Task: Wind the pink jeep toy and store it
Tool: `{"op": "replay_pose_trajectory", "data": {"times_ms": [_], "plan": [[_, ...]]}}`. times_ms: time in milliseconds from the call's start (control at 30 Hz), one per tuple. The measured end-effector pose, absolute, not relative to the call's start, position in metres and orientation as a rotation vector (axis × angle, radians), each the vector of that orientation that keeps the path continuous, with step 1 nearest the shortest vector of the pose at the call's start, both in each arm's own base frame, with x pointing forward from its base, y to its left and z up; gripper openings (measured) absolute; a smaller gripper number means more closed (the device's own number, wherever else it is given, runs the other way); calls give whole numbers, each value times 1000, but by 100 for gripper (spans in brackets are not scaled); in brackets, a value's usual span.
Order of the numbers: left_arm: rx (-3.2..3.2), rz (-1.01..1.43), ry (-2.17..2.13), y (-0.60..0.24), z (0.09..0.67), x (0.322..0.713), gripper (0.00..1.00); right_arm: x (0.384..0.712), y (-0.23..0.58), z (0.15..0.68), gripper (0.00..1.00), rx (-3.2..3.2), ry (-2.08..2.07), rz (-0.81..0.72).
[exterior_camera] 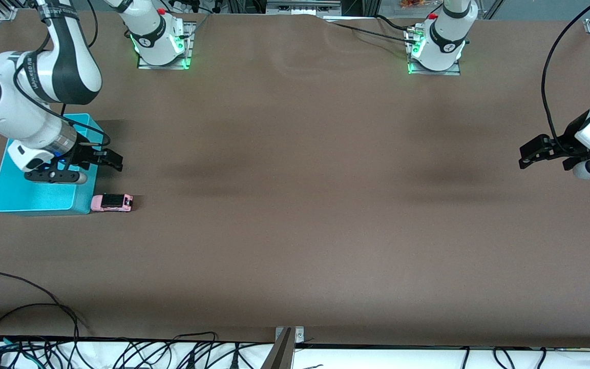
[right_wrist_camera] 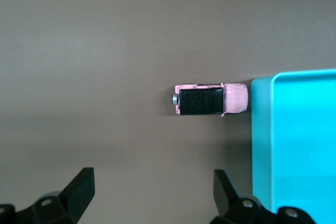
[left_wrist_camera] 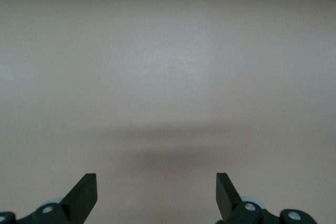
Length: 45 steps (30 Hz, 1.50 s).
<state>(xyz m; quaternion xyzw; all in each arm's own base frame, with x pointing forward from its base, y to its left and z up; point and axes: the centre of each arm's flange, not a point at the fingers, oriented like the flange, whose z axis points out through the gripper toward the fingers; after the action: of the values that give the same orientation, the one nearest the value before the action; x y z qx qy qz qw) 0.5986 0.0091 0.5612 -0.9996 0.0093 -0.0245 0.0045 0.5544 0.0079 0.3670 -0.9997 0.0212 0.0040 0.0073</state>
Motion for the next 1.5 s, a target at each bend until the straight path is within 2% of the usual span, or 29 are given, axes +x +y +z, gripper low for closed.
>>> {"op": "replay_pose_trajectory", "data": {"times_ms": [234,534,767,1101,1501], "plan": [[-3131,-78,29,9,561,599,100,548,-1,351,100,-3123,122,-34],[-3131,-78,30,9,561,599,100,548,-2,322,100,-3071,536,-92],[-3132,-78,33,8,561,599,100,550,-2,298,100,-2991,874,-69],[-3132,-78,43,4,562,599,100,549,-5,237,100,-2843,1320,-3],[-3170,-79,33,0,562,599,100,557,-30,237,100,-2674,1578,-99]]}}
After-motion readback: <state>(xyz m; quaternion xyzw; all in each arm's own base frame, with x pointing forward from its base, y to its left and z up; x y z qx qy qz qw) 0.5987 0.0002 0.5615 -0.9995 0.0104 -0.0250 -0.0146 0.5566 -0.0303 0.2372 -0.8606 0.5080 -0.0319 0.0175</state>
